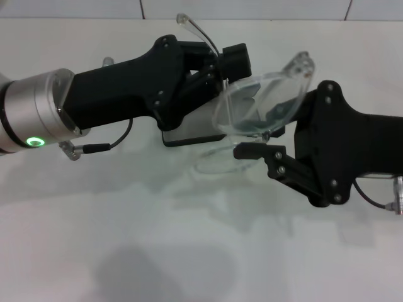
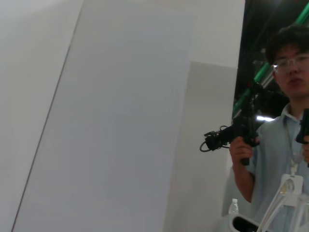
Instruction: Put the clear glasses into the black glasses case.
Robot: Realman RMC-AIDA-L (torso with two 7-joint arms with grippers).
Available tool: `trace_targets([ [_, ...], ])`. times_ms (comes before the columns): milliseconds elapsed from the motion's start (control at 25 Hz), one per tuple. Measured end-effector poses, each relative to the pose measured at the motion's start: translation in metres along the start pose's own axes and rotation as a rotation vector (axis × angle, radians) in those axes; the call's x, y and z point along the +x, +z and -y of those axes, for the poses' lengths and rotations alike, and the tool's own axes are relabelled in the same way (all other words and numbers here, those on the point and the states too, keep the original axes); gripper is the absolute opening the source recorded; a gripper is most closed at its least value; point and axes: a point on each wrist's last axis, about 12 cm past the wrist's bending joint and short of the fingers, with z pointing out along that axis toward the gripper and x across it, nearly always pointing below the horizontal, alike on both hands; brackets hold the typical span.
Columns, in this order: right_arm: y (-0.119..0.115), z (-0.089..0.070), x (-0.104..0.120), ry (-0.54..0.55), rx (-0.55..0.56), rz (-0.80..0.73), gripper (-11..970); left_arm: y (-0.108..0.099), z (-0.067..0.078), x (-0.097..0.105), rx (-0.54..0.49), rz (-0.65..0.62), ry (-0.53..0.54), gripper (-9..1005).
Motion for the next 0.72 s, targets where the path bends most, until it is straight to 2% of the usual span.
trace_targets([
  [720,0.005,0.011,0.005,0.036,0.028,-0.05,105,0.004,0.003,-0.006,0.042,0.01,0.024,60],
])
